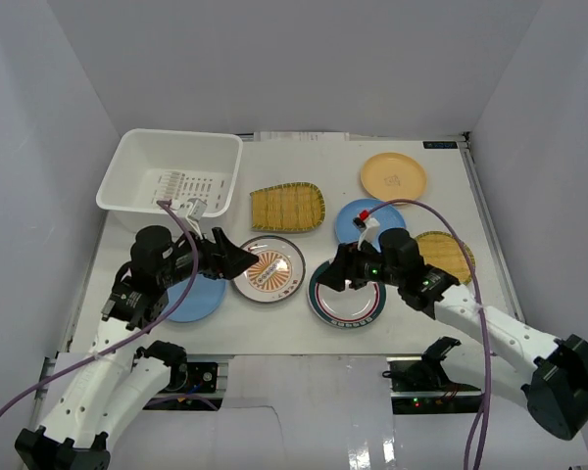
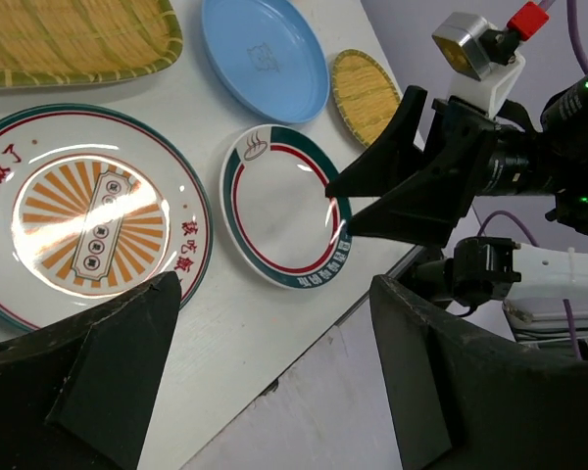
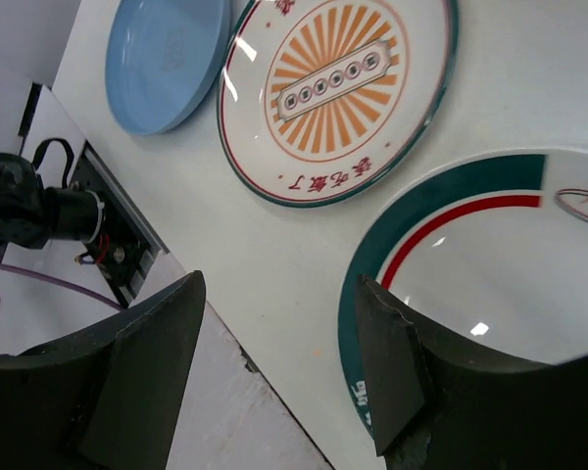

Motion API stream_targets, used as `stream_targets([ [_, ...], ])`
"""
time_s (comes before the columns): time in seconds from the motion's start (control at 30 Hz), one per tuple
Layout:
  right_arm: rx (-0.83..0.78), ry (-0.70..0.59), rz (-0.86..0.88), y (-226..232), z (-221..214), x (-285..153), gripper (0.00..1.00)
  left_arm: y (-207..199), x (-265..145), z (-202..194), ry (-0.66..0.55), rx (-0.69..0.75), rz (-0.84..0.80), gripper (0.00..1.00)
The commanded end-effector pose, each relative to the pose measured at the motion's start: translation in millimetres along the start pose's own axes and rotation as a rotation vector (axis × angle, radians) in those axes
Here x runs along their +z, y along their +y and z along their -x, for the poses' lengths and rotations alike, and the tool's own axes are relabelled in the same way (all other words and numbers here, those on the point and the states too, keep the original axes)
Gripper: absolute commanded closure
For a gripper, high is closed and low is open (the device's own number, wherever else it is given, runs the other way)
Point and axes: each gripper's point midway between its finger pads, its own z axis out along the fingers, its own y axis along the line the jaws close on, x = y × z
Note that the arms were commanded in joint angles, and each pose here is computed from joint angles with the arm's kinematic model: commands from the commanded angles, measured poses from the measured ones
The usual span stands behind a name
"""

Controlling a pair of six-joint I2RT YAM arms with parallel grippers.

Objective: Place the plates into the plastic bin on the countertop

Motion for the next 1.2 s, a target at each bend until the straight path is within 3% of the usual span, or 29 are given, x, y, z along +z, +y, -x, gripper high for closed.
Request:
stream_targets([
  [0.0, -0.051, -0.031, 0.056, 34.0, 8.7, 27.0, 0.32, -1.7, -14.1, 13.3, -0.053, 0.03, 0.056, 0.12],
  [0.27, -0.083, 0.003, 0.111, 96.8, 1.6, 104.1, 0.59, -22.2, -45.8, 70.9, -0.27, 0.123, 0.118, 0.12],
  [0.43, -0.16, 0.037, 0.021, 110.4, -6.0, 159.6, 0.59, -15.3, -59.8, 82.6, -0.346, 0.156, 0.19, 0.12],
  [0.6, -0.24, 0.106, -0.059, 101.9, -23.0, 201.4, 0.58, 17.3, -63.6, 64.8, -0.312, 0.138, 0.328, 0.12],
  [0.73, -0.317, 0.13, -0.121, 97.7, -22.5, 228.3, 0.53, 33.3, -77.2, 65.6, -0.362, 0.138, 0.422, 0.13],
  [0.9, -0.459, 0.139, -0.208, 84.7, -10.1, 258.4, 0.52, 27.9, -90.7, 74.6, -0.425, 0.165, 0.429, 0.13],
  [1.17, -0.551, 0.17, -0.236, 72.5, -16.6, 294.3, 0.52, 27.4, -90.2, 69.6, -0.409, 0.175, 0.418, 0.14],
])
